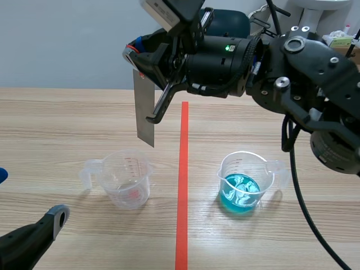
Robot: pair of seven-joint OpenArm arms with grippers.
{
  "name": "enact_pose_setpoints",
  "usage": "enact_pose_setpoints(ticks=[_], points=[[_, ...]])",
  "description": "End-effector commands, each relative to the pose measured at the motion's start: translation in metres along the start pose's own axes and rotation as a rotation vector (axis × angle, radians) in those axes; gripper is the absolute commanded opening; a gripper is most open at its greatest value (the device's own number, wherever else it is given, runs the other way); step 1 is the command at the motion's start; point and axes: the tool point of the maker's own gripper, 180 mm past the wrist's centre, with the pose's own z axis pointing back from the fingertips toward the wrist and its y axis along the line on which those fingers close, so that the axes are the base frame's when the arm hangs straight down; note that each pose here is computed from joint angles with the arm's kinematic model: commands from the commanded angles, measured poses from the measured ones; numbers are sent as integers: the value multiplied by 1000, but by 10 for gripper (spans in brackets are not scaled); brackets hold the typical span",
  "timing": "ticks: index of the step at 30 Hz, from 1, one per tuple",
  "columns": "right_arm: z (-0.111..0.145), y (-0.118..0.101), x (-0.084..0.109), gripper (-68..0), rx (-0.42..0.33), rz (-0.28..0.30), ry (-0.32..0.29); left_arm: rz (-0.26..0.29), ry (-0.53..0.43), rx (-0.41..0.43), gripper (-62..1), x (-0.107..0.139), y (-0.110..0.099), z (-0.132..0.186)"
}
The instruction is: Do the redox reaction experiment
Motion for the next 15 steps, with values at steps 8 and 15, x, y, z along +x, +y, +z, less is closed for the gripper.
enact_pose_setpoints(ticks=[8, 15], points=[[12, -15, 42, -663, -8, 62, -96, 2, -30, -8, 14, 9, -3, -1], [25, -21, 67, -663, -10, 92, -148, 2, -30, -8, 14, 9, -3, -1]])
